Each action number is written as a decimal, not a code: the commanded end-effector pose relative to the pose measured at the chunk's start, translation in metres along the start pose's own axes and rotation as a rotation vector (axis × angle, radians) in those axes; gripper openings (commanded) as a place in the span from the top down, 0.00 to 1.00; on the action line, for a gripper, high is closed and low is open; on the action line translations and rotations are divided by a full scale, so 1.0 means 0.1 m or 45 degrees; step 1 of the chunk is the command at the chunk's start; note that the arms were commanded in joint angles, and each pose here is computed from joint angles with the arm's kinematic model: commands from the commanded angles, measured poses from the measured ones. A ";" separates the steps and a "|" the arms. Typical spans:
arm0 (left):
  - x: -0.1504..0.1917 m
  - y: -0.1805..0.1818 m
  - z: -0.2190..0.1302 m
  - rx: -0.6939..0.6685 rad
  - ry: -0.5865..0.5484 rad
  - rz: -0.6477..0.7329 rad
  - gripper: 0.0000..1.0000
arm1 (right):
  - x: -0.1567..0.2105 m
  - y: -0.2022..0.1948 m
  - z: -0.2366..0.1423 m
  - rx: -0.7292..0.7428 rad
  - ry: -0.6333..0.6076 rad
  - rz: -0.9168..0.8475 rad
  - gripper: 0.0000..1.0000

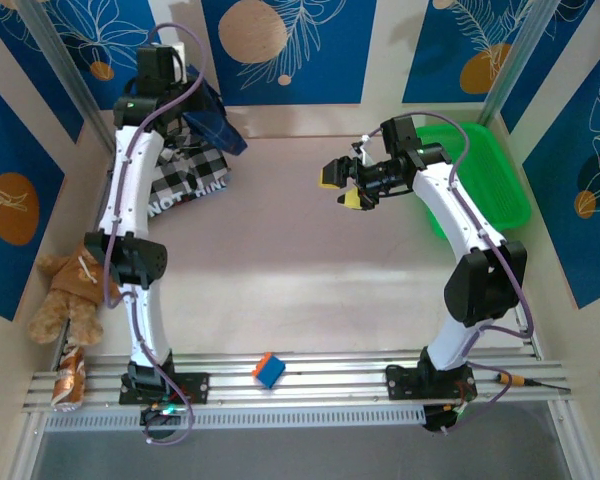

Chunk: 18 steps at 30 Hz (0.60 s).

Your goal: Fold and stack the long sleeve shirts

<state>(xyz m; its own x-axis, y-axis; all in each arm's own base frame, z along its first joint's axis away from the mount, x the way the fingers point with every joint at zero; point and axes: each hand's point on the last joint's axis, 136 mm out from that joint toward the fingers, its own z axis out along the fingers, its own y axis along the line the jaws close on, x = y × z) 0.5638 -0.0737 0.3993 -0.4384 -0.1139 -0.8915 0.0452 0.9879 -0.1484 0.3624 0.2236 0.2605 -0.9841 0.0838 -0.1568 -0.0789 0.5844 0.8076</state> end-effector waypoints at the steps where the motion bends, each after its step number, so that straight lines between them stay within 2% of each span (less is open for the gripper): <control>1: -0.49 -0.01 -0.27 0.053 -0.208 -0.039 1.00 | -0.03 0.12 0.00 -0.050 0.014 -0.008 0.13; 7: -0.41 0.18 -0.21 0.015 -0.164 -0.020 1.00 | -0.03 0.11 0.01 -0.057 0.022 0.004 0.13; 18: -0.40 0.19 0.02 0.077 -0.182 -0.009 1.00 | -0.04 0.14 0.05 -0.066 0.033 0.004 0.13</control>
<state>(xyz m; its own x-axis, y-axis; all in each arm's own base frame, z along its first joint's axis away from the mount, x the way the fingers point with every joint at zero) 0.5744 -0.0506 0.4045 -0.4072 -0.1443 -0.9019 0.0426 0.9834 -0.1765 0.3668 0.2278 0.2551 -0.9885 0.0829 -0.1265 -0.0561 0.5760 0.8155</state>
